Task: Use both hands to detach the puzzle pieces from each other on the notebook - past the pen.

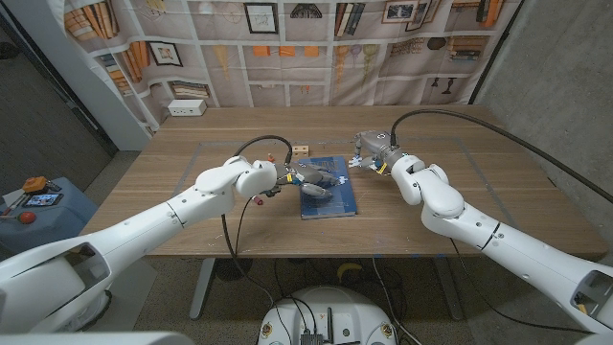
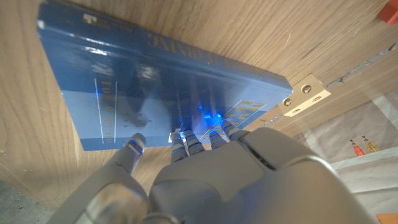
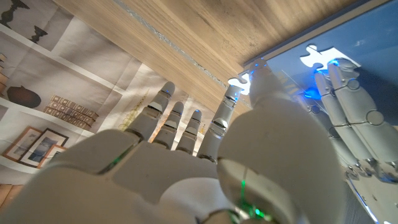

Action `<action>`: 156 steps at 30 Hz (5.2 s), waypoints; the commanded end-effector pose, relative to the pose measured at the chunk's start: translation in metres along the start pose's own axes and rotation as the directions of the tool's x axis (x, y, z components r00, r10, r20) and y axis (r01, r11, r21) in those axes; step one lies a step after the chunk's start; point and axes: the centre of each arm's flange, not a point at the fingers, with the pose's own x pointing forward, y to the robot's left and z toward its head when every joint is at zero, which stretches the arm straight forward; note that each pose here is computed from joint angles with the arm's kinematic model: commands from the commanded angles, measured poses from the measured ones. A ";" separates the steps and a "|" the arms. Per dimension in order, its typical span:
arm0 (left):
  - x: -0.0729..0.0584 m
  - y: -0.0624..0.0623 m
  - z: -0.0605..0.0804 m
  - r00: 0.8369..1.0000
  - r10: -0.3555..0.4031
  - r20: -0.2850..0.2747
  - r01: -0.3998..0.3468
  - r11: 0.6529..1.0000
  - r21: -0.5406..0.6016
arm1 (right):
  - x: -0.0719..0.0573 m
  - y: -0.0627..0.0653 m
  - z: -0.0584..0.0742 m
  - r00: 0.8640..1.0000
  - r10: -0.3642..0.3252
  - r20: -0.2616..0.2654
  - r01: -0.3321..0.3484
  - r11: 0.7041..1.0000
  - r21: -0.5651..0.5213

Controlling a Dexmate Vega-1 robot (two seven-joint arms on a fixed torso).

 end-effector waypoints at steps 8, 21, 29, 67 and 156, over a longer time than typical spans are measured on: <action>-0.003 0.005 -0.004 0.999 0.031 -0.014 -0.031 0.999 0.021 | 0.004 -0.006 -0.033 0.999 0.027 -0.043 -0.027 1.000 0.013; -0.001 0.007 -0.005 1.000 0.020 -0.008 -0.019 0.999 0.036 | 0.009 -0.001 -0.057 0.995 0.056 -0.088 -0.056 0.998 0.008; -0.001 0.007 -0.001 1.000 0.027 -0.003 -0.027 0.999 0.038 | 0.014 0.008 -0.067 0.991 0.093 -0.098 -0.092 0.996 0.013; -0.011 0.013 0.004 0.995 0.097 -0.019 -0.096 0.995 0.036 | 0.034 0.043 -0.082 0.977 0.175 -0.123 -0.175 0.985 0.016; -0.050 0.031 -0.055 0.879 0.370 -0.301 -0.438 0.876 -0.201 | 0.024 0.046 -0.105 0.977 0.189 -0.099 -0.169 0.969 0.180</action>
